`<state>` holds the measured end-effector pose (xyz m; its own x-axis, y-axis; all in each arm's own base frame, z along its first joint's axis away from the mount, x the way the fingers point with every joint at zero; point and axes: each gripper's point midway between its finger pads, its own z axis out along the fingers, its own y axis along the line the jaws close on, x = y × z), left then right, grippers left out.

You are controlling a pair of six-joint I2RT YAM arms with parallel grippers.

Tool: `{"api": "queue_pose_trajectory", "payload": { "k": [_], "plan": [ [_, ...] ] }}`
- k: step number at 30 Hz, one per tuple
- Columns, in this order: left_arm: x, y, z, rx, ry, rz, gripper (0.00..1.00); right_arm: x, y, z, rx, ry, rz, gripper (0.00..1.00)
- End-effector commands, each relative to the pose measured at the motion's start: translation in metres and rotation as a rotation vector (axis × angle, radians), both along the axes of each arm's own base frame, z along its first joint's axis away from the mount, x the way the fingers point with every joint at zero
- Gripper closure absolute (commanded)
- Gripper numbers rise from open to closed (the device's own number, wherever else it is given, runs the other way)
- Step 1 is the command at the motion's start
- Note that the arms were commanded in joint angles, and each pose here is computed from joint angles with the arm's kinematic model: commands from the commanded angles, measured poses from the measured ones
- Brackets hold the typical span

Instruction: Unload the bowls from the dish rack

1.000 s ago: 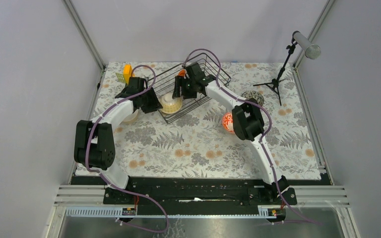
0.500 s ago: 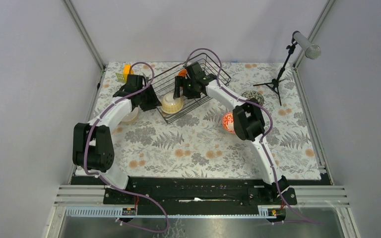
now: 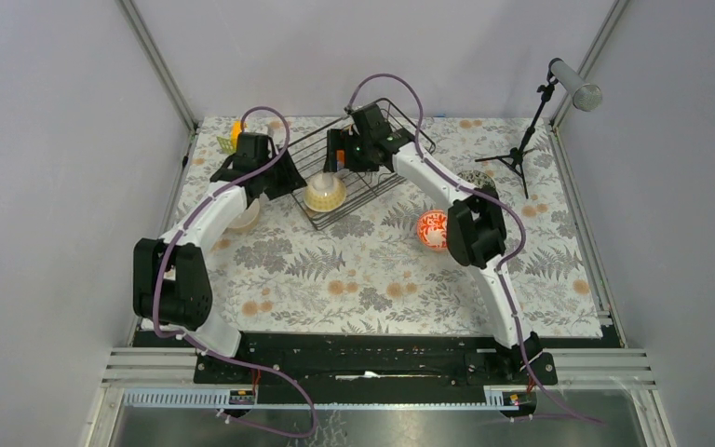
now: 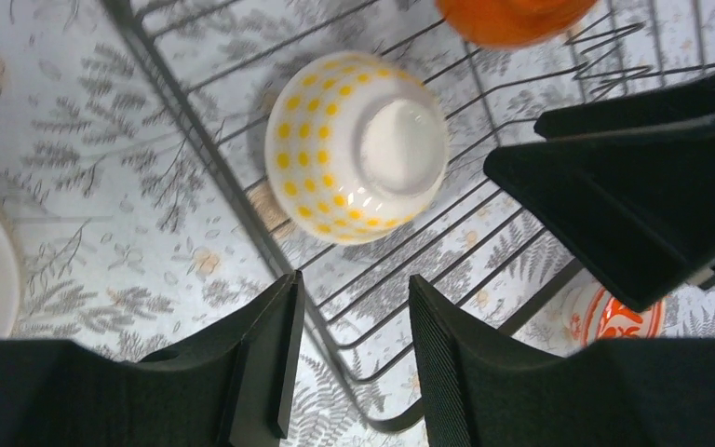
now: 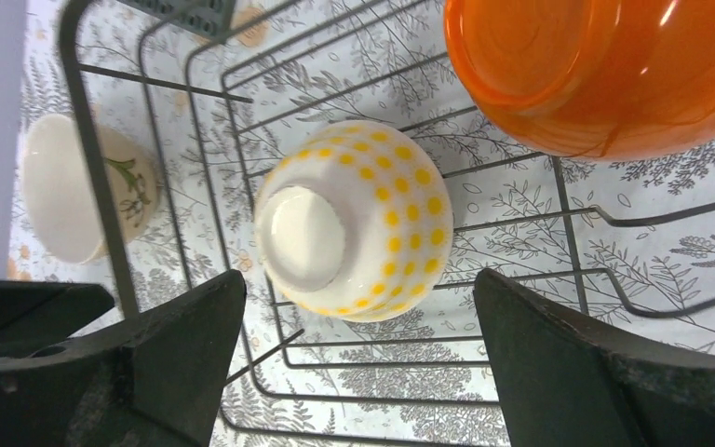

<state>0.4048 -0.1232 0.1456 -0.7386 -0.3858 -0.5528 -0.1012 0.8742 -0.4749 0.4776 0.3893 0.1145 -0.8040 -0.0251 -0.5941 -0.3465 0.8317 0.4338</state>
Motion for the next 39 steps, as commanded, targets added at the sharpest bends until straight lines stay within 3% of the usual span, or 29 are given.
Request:
{"api": "queue_pose_trajectory", "payload": {
  "k": [1,9,17,32,39],
  "plan": [
    [0.043,-0.012,0.056,-0.012,-0.208,-0.012,0.49,0.005,-0.007,0.090,0.069,-0.169,-0.022,0.00],
    [0.057,-0.014,0.070,0.005,-0.270,-0.009,0.47,-0.018,-0.025,0.108,0.178,-0.241,-0.062,0.00],
    [0.073,-0.013,0.056,0.043,-0.267,-0.013,0.42,-0.013,-0.027,0.071,0.092,-0.087,-0.128,0.00],
    [0.094,-0.024,0.009,0.047,-0.157,-0.073,0.54,-0.006,-0.009,0.009,0.086,0.044,-0.126,0.12],
    [0.091,-0.025,-0.012,0.032,-0.092,-0.084,0.55,0.001,-0.004,-0.008,0.064,0.070,-0.116,0.07]
  ]
}}
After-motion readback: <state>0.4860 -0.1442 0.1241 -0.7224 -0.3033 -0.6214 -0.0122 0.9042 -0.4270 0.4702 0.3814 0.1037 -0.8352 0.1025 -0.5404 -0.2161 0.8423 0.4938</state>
